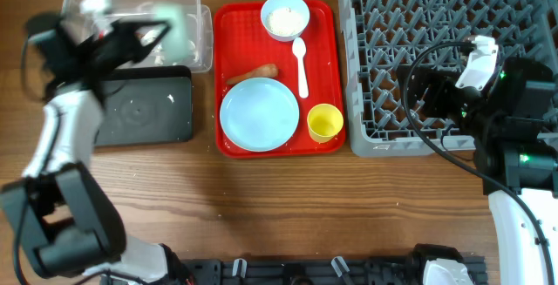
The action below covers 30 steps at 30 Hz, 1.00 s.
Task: Sort waste into correct bins and load items into the dishwasher rack
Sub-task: 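Return the mint bowl to the red tray and release it, then reach the left gripper to the white rice bowl and grip its rim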
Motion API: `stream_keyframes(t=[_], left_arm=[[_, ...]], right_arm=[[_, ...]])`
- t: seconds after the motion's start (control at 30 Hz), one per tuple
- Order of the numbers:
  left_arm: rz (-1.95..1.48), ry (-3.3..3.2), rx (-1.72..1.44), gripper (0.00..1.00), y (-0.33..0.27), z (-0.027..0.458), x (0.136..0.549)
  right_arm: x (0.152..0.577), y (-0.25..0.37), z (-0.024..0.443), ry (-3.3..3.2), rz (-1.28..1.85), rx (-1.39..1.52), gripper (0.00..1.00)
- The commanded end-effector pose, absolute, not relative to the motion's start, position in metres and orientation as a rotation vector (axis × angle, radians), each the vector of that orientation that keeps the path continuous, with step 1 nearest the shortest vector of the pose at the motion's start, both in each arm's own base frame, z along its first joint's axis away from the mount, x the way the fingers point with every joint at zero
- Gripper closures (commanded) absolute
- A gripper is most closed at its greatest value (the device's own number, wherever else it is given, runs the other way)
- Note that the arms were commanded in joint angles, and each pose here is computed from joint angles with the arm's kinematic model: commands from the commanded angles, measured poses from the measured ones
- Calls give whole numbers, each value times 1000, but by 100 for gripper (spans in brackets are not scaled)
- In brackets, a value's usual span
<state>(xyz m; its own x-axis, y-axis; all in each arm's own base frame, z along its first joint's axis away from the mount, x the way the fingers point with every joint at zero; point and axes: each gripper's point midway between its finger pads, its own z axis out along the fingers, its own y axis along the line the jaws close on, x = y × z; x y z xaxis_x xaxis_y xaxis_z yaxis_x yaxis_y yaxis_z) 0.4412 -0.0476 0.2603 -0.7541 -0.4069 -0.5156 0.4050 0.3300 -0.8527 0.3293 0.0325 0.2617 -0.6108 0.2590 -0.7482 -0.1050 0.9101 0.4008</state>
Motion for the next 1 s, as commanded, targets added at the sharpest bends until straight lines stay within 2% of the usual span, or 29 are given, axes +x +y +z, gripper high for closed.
stream_keyframes(t=[0.0,0.1,0.27,0.37,0.47,0.57,0.67,0.83,0.97], left_arm=[[-1110,1846,184,96,-120,281,472],[-709,1975,173,96,-153,235,488],[-279,2032,346,96,-170,203,484],[-153,2049,536,96,-178,171,487],[-48,2132,598,96,-171,117,495],[-48,2204,618,96,-172,88,491],[-60,2266,631,96,-179,96,487],[-61,2287,639,96,-186,157,503],[-51,2408,662,96,-187,156,509]], right_arm=[[330,36,268,2161,538,101,0],[329,36,266,2171,539,105,0],[329,36,265,2172,539,105,0],[329,36,265,2172,539,105,0],[329,36,265,2172,540,105,0],[330,36,264,2178,541,108,0],[333,36,257,2197,556,124,0],[337,40,247,2232,612,171,0],[338,40,245,2238,615,173,0]])
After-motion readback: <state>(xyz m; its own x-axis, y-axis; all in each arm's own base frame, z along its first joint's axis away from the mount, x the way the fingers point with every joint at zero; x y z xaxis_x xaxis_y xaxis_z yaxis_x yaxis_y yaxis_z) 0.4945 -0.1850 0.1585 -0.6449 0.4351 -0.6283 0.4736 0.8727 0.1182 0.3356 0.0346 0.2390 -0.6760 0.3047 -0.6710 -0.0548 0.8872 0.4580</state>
